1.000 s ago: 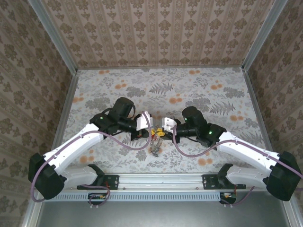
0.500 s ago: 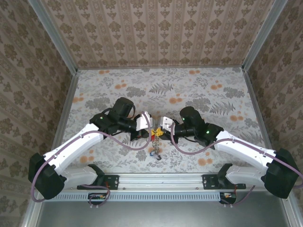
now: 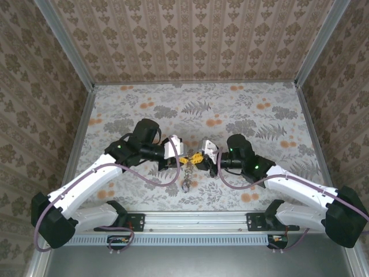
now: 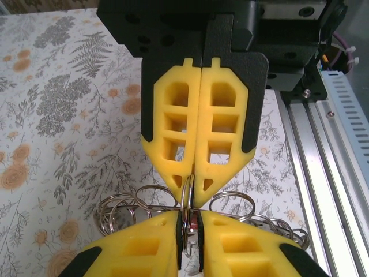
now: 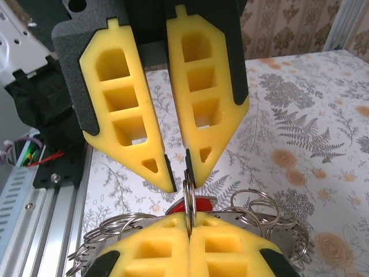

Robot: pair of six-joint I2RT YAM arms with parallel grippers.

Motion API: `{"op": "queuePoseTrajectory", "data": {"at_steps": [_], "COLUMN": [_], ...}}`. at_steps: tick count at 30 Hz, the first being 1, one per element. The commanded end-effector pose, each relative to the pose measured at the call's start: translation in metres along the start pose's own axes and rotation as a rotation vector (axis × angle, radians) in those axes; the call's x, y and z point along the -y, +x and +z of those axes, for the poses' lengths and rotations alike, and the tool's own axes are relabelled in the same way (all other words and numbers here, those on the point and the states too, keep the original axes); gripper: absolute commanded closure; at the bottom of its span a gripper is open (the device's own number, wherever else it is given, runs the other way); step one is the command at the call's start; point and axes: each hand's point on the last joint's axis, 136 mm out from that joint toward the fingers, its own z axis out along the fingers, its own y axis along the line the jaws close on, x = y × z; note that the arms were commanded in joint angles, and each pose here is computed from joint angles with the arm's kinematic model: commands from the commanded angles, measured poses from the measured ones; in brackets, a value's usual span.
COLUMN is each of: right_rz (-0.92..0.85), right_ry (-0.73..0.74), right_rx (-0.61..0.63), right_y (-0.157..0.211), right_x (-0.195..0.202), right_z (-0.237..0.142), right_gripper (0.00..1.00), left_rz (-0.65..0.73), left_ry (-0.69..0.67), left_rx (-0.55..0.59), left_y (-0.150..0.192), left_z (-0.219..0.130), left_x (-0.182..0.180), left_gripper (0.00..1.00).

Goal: Put the keys on the keyring

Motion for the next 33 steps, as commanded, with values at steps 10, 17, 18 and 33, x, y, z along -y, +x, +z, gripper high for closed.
{"op": "queuePoseTrajectory", "data": {"at_steps": [10, 17, 18, 33], "right_rz": [-0.009, -0.023, -0.022, -0.264], "right_ry": [0.048, 0.079, 0.087, 0.021], "right_rx": [0.225, 0.274, 0.281, -0.108], "right_y": [-0.045, -0.051, -0.051, -0.009], "right_x": [0.005, 0.008, 0.009, -0.005], "right_z": [-0.015, -0.020, -0.021, -0.034], "right_gripper": [1.00, 1.00, 1.00, 0.70], "left_rz": [-0.017, -0.036, -0.037, -0.039], "left_ry": [0.029, 0.013, 0.013, -0.002], "left_rx": [0.067, 0.050, 0.050, 0.006], "left_y": [-0.009, -0.003, -0.004, -0.004], "left_z": [-0.001, 0.002, 0.002, -0.006], "left_x": [0.007, 0.003, 0.003, 0.002], "left_gripper": [0.84, 0.83, 0.83, 1.00]}}
